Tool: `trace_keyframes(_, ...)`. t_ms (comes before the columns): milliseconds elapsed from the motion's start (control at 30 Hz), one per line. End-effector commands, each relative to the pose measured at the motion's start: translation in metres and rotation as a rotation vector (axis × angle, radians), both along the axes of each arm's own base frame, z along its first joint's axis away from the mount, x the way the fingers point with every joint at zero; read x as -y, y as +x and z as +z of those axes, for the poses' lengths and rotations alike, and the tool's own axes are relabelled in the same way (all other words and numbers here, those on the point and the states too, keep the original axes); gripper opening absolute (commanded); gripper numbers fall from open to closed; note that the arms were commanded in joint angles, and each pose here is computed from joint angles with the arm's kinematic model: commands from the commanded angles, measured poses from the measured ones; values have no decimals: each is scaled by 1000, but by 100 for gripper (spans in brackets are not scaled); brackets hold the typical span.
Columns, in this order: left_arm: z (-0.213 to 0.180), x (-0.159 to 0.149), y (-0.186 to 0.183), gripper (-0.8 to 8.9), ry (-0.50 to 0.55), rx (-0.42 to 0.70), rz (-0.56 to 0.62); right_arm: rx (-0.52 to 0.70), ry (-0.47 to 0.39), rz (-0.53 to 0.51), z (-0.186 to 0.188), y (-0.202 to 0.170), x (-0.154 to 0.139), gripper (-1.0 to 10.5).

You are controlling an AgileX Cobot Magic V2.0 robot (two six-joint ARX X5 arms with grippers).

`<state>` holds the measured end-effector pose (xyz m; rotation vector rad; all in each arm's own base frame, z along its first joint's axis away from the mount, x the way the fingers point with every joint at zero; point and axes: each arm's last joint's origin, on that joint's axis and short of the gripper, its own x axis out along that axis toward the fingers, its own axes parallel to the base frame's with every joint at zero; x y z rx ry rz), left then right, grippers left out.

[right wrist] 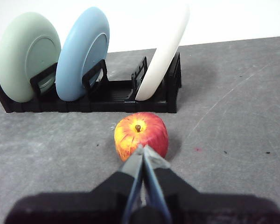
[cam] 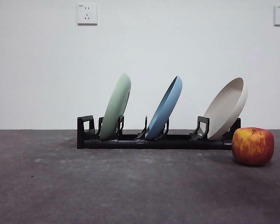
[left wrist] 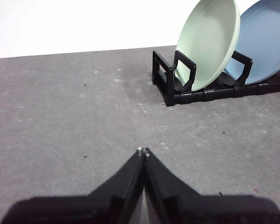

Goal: Take the green plate from the plate rack,put the plate on the table,take the apple from the table,put the apple in the plate

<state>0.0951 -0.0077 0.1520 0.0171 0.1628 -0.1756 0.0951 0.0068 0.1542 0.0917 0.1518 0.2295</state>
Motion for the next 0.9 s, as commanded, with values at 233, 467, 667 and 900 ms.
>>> trace_keyframes(233,-3,0,1,-5,-183,-36,27,-26,144,-18,-2,1,0,-4)
trace_keyframes(467,19,1,-4,-8,-272,6,-23,6,259,-26,25,-3,0,-11)
trace_keyframes(667,50,2,-10,-7,-299,24,-50,8,267,-24,58,-4,0,-11)
trace_keyframes(900,83,6,-12,-7,-305,-43,-175,-122,195,91,101,-3,-4,-12)
